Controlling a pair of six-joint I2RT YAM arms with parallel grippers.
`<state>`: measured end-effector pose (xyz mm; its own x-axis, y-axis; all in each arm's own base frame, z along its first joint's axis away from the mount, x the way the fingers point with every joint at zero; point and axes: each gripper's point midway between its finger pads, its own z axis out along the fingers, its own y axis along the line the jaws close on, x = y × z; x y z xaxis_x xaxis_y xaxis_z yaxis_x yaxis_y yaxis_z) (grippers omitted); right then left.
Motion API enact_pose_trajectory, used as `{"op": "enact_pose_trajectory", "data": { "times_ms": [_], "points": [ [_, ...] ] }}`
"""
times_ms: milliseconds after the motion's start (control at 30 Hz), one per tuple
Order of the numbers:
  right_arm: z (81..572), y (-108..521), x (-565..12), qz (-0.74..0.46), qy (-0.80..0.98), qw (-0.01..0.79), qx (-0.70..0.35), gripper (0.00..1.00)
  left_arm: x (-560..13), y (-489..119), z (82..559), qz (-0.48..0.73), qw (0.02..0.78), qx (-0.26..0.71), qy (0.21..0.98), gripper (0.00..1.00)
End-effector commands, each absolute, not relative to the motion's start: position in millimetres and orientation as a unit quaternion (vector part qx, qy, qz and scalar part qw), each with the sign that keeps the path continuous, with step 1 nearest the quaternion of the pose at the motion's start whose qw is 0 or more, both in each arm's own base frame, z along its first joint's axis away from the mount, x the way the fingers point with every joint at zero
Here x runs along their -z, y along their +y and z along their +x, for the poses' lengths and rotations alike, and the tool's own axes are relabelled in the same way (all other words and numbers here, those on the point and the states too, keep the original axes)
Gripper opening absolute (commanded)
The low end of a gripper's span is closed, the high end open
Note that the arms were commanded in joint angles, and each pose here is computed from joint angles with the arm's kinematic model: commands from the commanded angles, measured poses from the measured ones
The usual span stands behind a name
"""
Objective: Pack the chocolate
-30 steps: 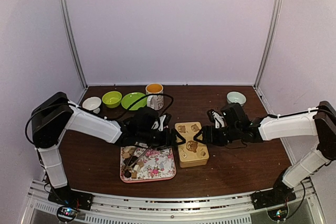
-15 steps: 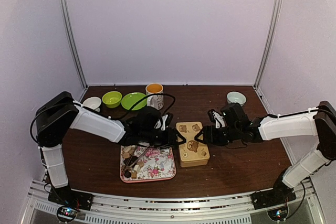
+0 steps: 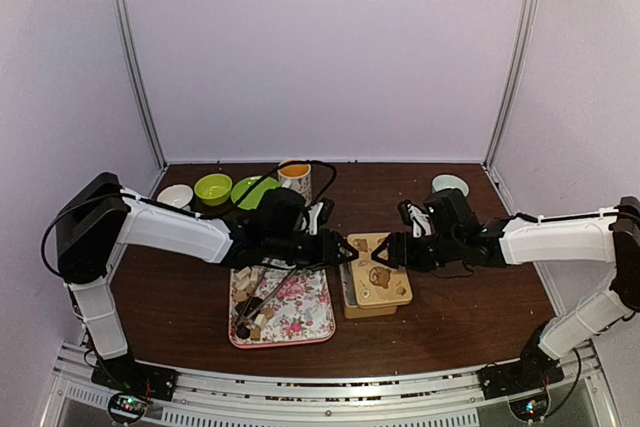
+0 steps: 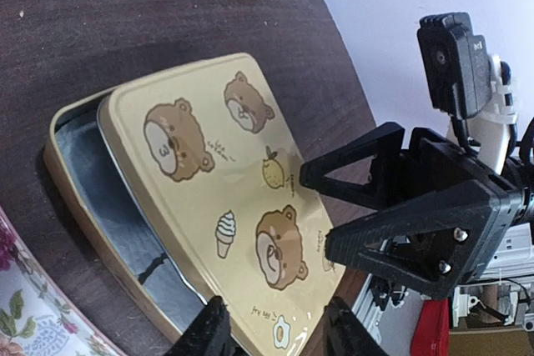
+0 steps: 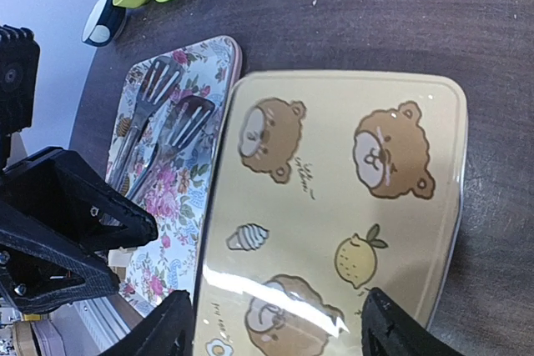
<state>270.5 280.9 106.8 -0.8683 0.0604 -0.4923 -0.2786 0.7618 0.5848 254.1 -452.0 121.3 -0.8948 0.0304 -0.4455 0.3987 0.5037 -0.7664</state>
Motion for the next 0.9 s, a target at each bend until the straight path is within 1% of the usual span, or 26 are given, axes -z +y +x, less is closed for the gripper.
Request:
{"op": "enact_pose_trajectory", "data": {
  "times_ms": [0, 133, 500, 567, 733, 800, 867],
  "points": [
    [272, 285, -126, -0.074, 0.896, 0.268, -0.347, 0.69, -157, -461, 254, 0.148, 0.217, 0.511, 0.819, 0.39],
    [272, 283, -123, -0.077, 0.898, 0.268, -0.34, 0.69, -152, -462, 255, 0.147, 0.216, 0.506, 0.822, 0.39],
    [278, 248, -131, -0.081, 0.916, 0.306, -0.248, 0.73, -131, -459, 254, 0.162, 0.212, 0.459, 0.848, 0.4],
    [280, 238, -125, -0.074, 0.923, 0.303, -0.224, 0.75, -130, -461, 254, 0.167, 0.212, 0.452, 0.85, 0.41],
    [279, 217, -99, -0.054, 0.939, 0.282, -0.187, 0.76, -130, -462, 254, 0.169, 0.213, 0.449, 0.851, 0.41],
    [276, 211, -89, -0.049, 0.944, 0.271, -0.18, 0.78, -128, -462, 253, 0.172, 0.211, 0.447, 0.852, 0.41],
    [273, 206, -84, -0.049, 0.947, 0.264, -0.174, 0.83, -128, -461, 252, 0.173, 0.21, 0.446, 0.853, 0.41]
  ]
}}
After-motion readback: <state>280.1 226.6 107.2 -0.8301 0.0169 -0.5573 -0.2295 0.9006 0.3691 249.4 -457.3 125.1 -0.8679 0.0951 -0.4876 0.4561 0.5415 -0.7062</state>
